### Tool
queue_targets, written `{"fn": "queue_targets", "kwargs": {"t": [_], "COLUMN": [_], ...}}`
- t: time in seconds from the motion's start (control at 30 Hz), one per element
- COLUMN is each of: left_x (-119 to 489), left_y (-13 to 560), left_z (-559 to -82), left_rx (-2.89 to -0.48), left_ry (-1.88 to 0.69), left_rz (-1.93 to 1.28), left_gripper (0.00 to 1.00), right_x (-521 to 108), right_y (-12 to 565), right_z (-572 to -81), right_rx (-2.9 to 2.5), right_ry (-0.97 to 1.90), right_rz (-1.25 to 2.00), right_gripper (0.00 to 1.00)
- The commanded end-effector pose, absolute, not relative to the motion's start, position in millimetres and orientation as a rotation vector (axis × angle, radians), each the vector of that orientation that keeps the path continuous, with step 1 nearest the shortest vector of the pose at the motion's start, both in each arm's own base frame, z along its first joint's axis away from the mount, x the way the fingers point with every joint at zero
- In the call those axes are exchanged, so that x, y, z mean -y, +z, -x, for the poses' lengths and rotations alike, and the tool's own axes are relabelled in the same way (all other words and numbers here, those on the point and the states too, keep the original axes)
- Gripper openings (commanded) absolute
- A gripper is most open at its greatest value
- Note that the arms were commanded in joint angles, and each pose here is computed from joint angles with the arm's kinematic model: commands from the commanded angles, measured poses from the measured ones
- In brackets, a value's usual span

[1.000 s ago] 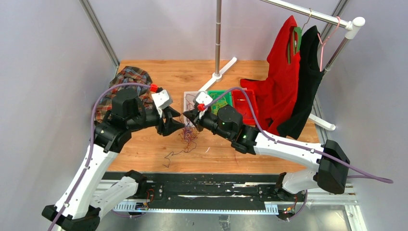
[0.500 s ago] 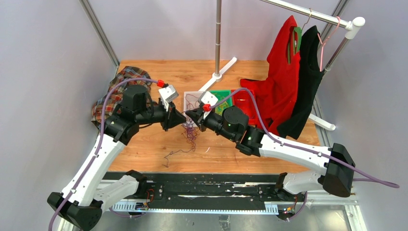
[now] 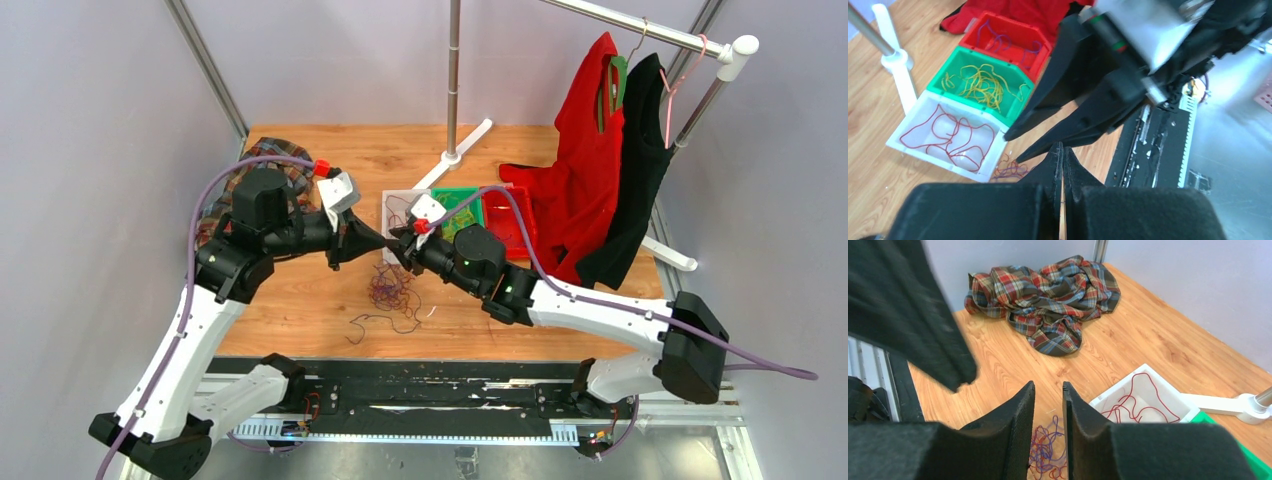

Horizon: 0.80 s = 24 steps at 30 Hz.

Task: Untangle the cables

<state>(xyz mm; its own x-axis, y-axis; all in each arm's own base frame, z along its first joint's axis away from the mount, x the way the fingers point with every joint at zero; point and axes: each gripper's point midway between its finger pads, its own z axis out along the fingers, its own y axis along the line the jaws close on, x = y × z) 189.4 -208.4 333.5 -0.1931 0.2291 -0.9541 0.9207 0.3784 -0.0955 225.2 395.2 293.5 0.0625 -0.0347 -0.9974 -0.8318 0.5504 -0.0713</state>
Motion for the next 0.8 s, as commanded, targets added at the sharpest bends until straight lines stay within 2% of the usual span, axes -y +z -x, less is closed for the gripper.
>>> {"fn": "queue_targets", "kwargs": {"t": [0.0,0.17,0.2,0.3,0.33,0.37,0.53,0.77], "left_x": [210.5,187.3,178.6,153.2,146.9,142.3,144.2,148.8], "left_y": [339.7,307.9,291.3,236.3,218.5,202.8,156.8,125.9], "left_z": [-167.3,-176.0,-180.8,-196.3,-201.5,-206.1,-221.1,-259.8], "left_rx": [-1.633,-1.758,-1.818,-2.006,-2.074,-2.138,-2.375,-2.442], "left_ry": [-0.976,-0.780,-0.716,-0.536,-0.497,-0.476,-0.543,-0.504], "left_rz": [-1.106,-1.134,-1.126,-1.080,-1.043,-1.004,-0.823,-0.716], "left_gripper": [0.00,0.01,0.05,0.26,0.28,0.30,0.58,0.61], "right_x": [-412.3,-396.1,-387.9,-363.9,-357.4,-351.6,-326.4,-317.4], "right_y": [301.8,269.4,261.4,237.4,233.8,228.8,214.5,223.5], "right_z": [-223.0,-233.6,-235.5,-239.0,-238.5,-237.6,-236.6,-238.4], "right_rx": [-1.366,-1.468,-1.489,-1.540,-1.550,-1.560,-1.582,-1.557], "right_ry": [0.777,0.680,0.646,0.564,0.555,0.543,0.485,0.458], "right_rz": [0.784,0.749,0.739,0.719,0.709,0.705,0.671,0.650], "right_gripper": [0.28,0.25,0.26,0.36,0.40,0.41,0.42,0.42]}}
